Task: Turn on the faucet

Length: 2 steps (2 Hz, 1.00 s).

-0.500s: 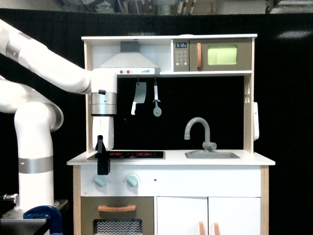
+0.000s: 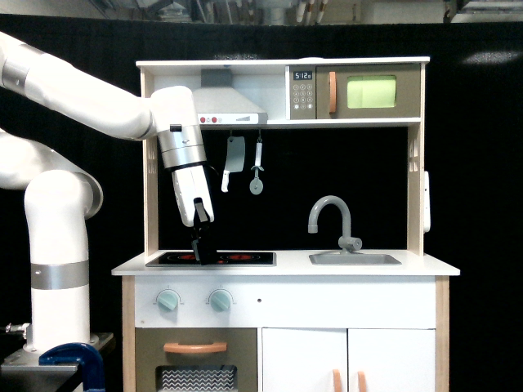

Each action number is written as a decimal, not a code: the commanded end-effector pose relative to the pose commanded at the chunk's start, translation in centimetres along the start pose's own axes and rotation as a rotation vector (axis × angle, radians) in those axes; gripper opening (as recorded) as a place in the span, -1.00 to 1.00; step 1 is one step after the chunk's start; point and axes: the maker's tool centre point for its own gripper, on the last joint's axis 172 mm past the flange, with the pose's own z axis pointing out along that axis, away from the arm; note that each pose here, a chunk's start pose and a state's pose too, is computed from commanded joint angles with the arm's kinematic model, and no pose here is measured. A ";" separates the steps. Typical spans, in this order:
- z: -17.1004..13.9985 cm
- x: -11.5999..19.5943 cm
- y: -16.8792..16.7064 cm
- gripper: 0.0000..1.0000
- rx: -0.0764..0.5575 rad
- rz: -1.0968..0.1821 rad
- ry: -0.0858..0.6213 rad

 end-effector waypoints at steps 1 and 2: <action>-2.2 8.8 -3.5 1.00 0.235 -0.488 0.258; -2.8 10.5 -7.9 1.00 0.704 -0.845 0.597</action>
